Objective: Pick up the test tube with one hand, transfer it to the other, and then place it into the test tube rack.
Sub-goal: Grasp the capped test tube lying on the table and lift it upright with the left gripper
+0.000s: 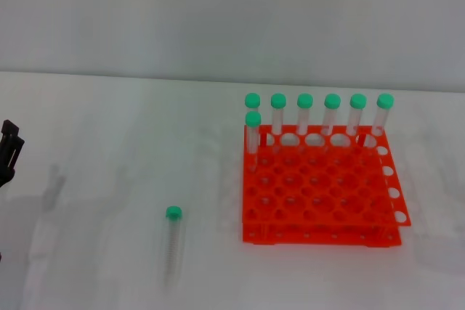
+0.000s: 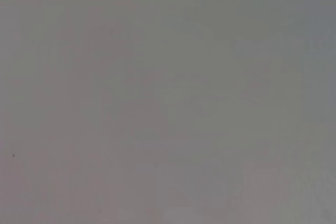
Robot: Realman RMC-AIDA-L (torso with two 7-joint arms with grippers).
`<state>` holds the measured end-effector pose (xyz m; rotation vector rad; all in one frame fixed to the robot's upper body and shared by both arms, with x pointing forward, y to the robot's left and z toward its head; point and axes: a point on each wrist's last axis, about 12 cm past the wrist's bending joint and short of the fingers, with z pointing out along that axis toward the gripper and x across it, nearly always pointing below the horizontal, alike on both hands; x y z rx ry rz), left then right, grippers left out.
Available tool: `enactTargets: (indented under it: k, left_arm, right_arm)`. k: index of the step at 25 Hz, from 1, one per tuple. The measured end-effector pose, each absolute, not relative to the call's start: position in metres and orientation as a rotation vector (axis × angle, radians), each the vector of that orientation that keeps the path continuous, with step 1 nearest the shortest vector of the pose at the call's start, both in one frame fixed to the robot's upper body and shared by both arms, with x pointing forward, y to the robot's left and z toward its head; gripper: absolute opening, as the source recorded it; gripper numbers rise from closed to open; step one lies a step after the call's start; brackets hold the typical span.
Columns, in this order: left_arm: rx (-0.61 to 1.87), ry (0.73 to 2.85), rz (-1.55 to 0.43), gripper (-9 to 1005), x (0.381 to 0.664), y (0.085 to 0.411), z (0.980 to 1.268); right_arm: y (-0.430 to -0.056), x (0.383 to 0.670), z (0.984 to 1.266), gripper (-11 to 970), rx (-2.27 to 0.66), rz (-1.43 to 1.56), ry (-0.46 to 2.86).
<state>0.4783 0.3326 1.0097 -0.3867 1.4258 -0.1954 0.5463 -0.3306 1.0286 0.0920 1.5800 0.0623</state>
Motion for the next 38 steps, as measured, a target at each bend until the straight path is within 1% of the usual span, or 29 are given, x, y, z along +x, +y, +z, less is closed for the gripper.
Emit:
enactTargets:
  k: [38]
  left_arm:
    - [-0.384,1.434,-0.193,891,0.4745,0.3335,1.0079]
  right_arm:
    - [-0.3298,0.5469,1.0292,749,0.088,0.065,1.577]
